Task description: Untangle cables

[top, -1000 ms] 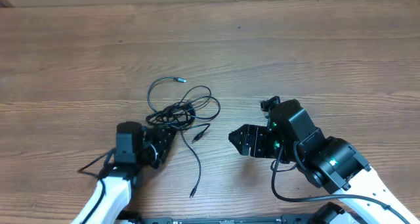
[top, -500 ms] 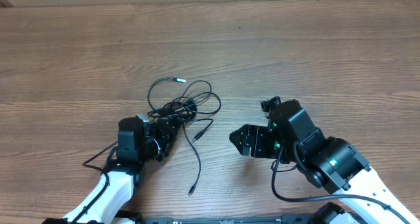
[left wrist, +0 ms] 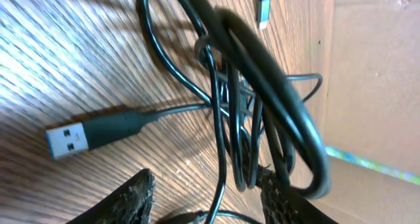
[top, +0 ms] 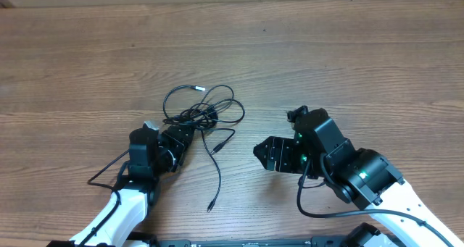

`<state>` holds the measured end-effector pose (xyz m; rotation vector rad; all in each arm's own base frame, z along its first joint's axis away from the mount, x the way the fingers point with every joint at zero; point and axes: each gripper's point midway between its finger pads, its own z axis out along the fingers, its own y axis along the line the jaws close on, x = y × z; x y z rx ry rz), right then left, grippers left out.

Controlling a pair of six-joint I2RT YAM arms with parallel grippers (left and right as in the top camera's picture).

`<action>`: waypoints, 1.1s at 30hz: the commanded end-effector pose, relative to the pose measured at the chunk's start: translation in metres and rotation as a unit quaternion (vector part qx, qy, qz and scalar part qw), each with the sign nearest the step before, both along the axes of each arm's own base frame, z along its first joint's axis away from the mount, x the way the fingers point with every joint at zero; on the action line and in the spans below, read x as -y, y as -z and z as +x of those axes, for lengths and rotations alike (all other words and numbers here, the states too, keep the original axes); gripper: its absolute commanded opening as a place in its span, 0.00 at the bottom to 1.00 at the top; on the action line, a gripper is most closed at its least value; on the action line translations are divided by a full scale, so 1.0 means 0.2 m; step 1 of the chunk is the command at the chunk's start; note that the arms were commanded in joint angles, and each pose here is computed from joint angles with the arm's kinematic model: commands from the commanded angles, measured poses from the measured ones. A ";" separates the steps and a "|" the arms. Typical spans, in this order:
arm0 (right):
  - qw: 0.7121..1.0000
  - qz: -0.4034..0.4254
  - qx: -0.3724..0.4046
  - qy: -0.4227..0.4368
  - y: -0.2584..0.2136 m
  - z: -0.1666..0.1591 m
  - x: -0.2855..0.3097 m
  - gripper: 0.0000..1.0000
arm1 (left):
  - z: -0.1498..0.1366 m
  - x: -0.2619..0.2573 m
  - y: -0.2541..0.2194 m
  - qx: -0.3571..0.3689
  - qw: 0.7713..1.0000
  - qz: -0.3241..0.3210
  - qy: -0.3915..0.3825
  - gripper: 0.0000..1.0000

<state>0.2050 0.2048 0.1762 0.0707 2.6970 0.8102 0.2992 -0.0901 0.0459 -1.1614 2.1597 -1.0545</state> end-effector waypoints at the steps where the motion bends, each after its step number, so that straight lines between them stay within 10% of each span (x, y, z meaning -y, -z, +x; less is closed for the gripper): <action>1: 1.000 -0.003 0.006 0.002 -0.02 0.03 -0.01 0.76 | 0.02 -0.04 0.00 0.007 1.000 0.019 -0.020 0.49; 28: 1.000 -0.007 0.001 0.002 0.02 0.06 -0.04 0.75 | 0.27 0.12 0.03 0.092 0.995 0.013 -0.028 0.58; 33: 1.000 0.004 0.016 0.003 -0.01 0.09 -0.06 0.76 | 0.39 0.27 -0.02 0.110 0.994 -0.008 0.014 0.36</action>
